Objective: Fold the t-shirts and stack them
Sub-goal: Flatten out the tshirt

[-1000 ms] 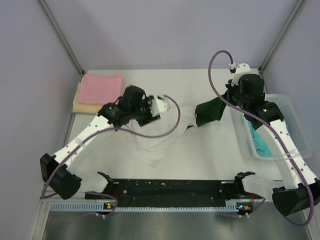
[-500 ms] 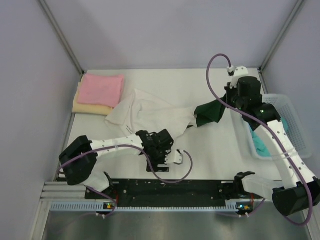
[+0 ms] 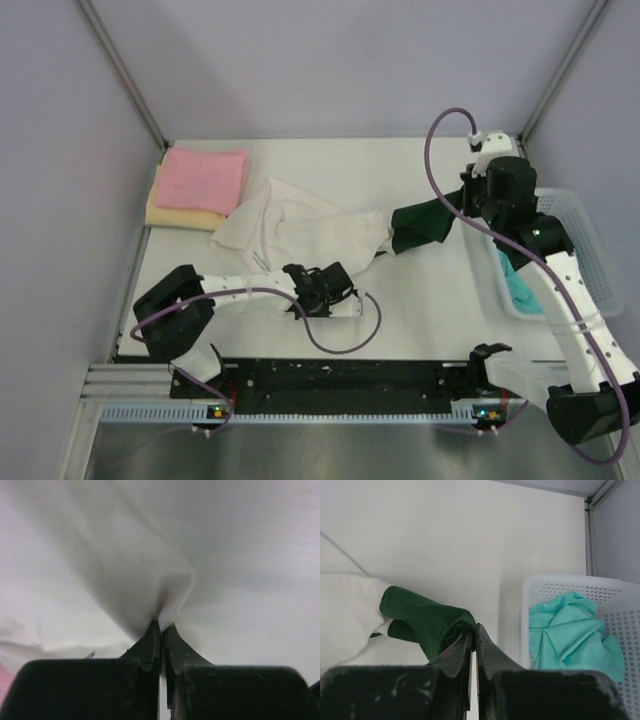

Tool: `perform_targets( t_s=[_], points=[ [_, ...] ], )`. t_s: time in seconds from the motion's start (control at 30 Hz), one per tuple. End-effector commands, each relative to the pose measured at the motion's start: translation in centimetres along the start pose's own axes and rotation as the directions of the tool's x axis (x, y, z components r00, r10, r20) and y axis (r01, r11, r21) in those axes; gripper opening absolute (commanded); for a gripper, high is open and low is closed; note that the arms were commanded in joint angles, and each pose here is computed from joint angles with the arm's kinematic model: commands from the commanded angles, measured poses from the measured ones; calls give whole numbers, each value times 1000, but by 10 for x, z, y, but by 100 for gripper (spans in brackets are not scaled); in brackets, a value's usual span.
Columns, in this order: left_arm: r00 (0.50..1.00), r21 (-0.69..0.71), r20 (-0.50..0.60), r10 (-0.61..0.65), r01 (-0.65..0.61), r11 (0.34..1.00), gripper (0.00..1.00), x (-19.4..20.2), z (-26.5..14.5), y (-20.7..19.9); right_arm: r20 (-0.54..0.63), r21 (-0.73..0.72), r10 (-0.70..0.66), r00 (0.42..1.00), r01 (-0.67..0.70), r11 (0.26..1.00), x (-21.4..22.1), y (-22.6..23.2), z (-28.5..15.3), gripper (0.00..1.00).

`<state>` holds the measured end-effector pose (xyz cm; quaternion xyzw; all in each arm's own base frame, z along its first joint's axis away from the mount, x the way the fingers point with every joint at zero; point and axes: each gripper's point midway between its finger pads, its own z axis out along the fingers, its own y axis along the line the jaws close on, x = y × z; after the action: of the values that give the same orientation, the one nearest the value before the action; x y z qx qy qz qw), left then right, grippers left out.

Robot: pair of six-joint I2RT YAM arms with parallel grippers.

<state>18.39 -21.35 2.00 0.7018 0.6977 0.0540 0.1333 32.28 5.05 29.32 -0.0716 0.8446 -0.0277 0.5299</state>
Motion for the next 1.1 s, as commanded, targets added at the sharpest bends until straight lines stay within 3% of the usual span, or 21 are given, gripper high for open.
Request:
perform_targets(
  t_s=[0.0, 0.13, 0.23, 0.47, 0.63, 0.73, 0.8, 0.97, 1.07],
  points=[
    [998, -372, -9, -67, 58, 927, 0, 23, -61, 88, 166, 104, 31, 986, -49, 993, -50, -35, -38, 0],
    [940, -553, 231, -250, 338, 761, 0, 57, -186, 185, 248, 150, 37, 968, -77, 986, -82, -54, -68, 0],
    [902, -647, 353, -248, 427, 631, 0, 82, -276, 220, 324, 143, 38, 945, -88, 986, -112, -59, -99, 0],
    [869, -797, 449, -207, 495, 346, 0, 135, -435, 221, 576, 51, 66, 815, -116, 992, -183, -68, -222, 0],
    [847, -825, 502, -174, 529, 197, 0, 158, -511, 198, 696, -15, 89, 713, -110, 994, -199, -68, -294, 0],
    [838, -822, 527, -141, 544, 169, 0, 161, -535, 189, 721, -41, 102, 685, -104, 994, -199, -66, -311, 0],
    [836, -815, 535, -121, 549, 188, 0, 157, -537, 186, 715, -54, 106, 691, -97, 994, -198, -63, -308, 0],
    [856, -803, 499, -138, 516, 298, 0, 141, -495, 201, 655, -57, 103, 749, -87, 995, -201, -56, -270, 0],
    [873, -807, 459, -164, 487, 334, 0, 134, -465, 224, 577, -58, 94, 811, -74, 996, -209, -47, -216, 0]
  ],
)
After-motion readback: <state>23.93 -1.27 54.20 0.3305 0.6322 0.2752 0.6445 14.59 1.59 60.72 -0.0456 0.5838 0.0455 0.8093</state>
